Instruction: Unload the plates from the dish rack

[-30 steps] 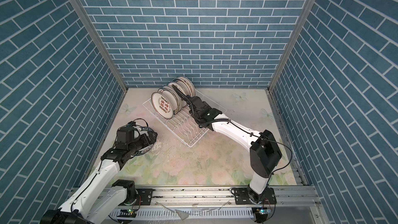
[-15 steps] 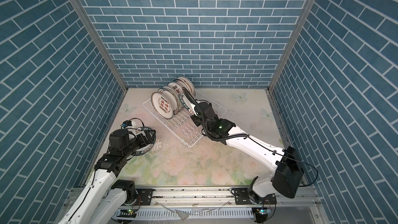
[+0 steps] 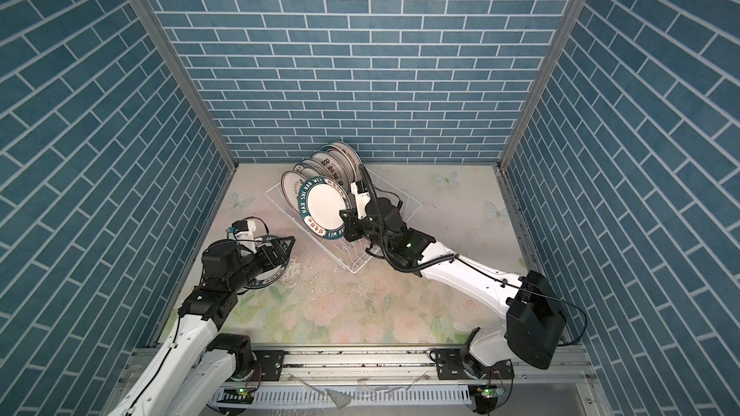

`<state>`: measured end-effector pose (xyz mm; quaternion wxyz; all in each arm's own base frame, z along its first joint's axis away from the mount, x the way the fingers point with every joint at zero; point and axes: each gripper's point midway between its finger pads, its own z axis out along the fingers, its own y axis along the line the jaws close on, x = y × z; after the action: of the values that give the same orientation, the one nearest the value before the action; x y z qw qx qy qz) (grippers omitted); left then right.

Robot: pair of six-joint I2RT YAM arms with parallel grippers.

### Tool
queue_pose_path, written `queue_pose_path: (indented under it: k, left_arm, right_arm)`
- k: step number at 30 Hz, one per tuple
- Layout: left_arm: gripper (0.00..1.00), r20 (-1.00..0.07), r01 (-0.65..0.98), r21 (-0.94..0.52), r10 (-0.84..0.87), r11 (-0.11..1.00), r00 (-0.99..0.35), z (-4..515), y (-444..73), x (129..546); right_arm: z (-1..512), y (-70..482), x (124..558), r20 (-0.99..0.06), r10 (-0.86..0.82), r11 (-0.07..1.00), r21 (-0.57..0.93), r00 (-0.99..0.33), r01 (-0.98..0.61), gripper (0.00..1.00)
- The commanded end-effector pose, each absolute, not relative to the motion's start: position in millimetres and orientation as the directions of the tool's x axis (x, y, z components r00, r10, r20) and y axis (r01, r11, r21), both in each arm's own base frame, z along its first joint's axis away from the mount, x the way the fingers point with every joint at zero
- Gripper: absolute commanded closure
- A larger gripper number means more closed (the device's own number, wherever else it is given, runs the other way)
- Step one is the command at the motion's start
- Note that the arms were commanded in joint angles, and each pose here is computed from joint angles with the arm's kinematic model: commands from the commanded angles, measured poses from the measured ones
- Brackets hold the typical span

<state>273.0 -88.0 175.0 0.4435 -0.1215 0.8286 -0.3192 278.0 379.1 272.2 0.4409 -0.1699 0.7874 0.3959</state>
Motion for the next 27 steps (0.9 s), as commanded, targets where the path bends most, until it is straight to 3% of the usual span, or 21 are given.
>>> queue_pose_path:
  k: [1, 10, 17, 27]
  left_arm:
    - [0.01, -0.667, 0.137, -0.656, -0.485, 0.743, -0.565, 183.5, -95.7, 273.6]
    - [0.02, -0.665, 0.161, -0.673, -0.495, 0.722, -0.56, 184.5, -99.3, 272.7]
    - [0.08, -0.662, 0.205, -0.698, -0.508, 0.686, -0.551, 191.2, -105.9, 276.0]
    - [0.38, -0.654, 0.266, -0.726, -0.518, 0.634, -0.551, 200.3, -115.3, 274.0]
  right_arm:
    - [275.8, 399.1, 264.8, -0.728, 0.148, 0.495, 0.641, -0.669, -0.587, 1.0]
    - [254.5, 415.2, 262.7, -0.658, 0.127, 0.452, 0.704, -0.742, -0.547, 1.0]
    - [240.7, 427.9, 254.2, -0.533, 0.086, 0.367, 0.802, -0.842, -0.47, 1.0]
    - [237.2, 438.6, 250.2, -0.489, 0.067, 0.295, 0.842, -0.869, -0.451, 1.0]
